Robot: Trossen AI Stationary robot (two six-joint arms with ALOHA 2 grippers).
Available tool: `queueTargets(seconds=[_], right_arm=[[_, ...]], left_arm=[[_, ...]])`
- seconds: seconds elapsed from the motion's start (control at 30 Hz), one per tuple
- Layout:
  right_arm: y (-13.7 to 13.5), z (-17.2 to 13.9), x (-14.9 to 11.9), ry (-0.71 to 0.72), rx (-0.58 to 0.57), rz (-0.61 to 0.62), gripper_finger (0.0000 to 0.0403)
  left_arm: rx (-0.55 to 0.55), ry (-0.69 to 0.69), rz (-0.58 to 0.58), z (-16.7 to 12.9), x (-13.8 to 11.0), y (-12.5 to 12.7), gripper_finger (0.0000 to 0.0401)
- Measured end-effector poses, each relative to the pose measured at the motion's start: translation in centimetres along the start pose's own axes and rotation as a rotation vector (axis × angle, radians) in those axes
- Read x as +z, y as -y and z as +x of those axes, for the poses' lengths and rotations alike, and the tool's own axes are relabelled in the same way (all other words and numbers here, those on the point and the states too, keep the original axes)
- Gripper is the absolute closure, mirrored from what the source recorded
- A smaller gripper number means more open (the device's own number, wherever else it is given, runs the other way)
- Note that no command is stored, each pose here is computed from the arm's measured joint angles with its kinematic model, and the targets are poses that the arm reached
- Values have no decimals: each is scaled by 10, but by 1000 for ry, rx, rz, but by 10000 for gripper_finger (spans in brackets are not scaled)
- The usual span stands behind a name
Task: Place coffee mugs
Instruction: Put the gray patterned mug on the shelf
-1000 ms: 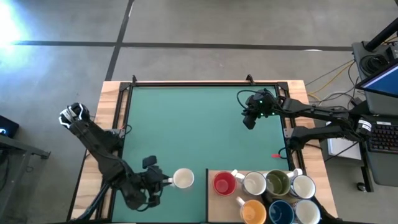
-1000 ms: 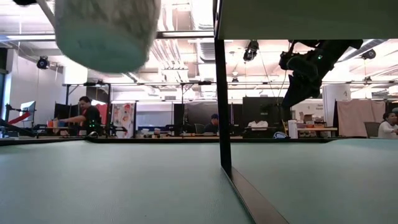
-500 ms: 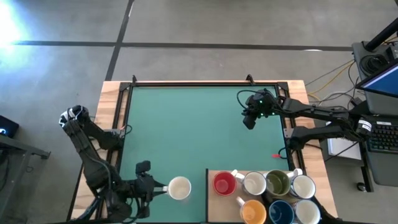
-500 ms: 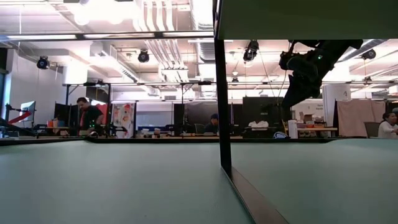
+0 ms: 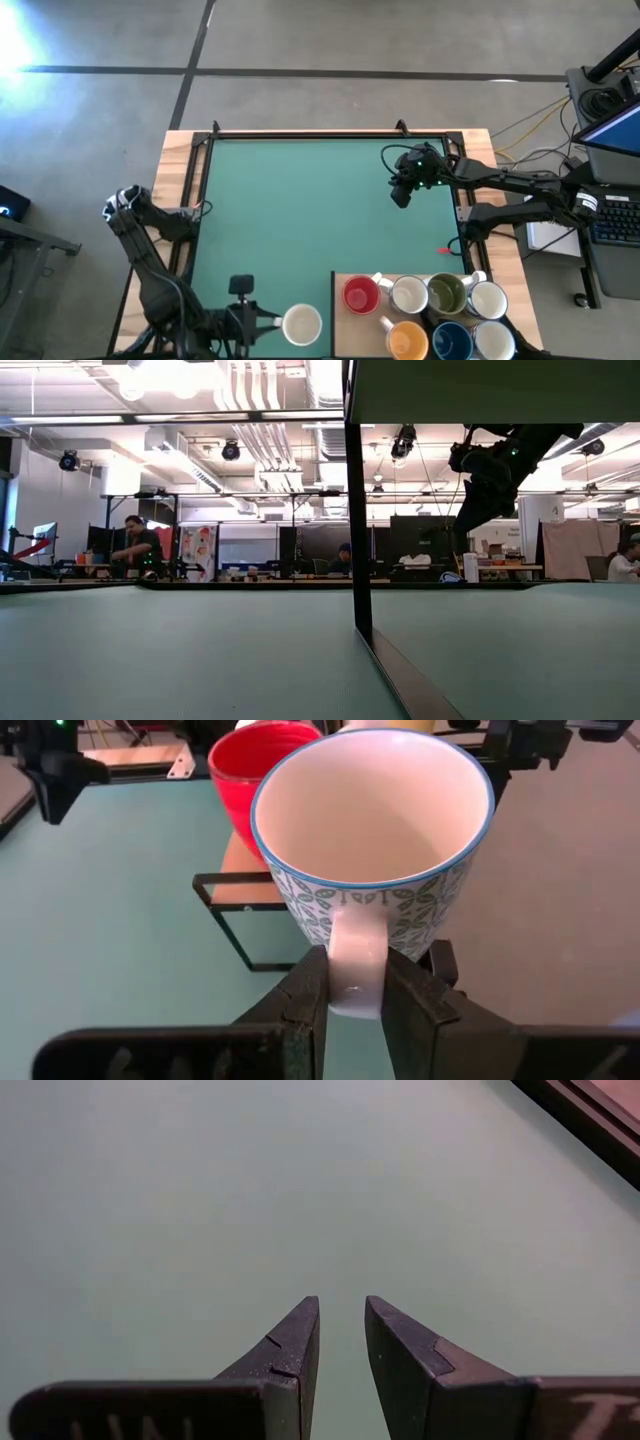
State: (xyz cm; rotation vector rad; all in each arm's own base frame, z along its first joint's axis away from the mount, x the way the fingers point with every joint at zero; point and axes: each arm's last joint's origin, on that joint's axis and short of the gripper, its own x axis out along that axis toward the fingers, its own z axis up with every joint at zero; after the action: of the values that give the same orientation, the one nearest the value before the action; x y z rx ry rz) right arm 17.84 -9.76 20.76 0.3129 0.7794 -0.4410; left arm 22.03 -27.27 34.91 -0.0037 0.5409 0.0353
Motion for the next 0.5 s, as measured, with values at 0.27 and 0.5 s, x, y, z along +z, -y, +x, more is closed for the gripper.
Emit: queueTargets(seconds=[0.27, 0.5], right_arm=[[0, 0, 0, 0, 0, 0, 330], [0, 0, 0, 0, 0, 0, 330]], left_arm=[[-20, 28, -13, 1, 5, 5, 352], [-77, 110, -43, 0, 17, 11, 352]])
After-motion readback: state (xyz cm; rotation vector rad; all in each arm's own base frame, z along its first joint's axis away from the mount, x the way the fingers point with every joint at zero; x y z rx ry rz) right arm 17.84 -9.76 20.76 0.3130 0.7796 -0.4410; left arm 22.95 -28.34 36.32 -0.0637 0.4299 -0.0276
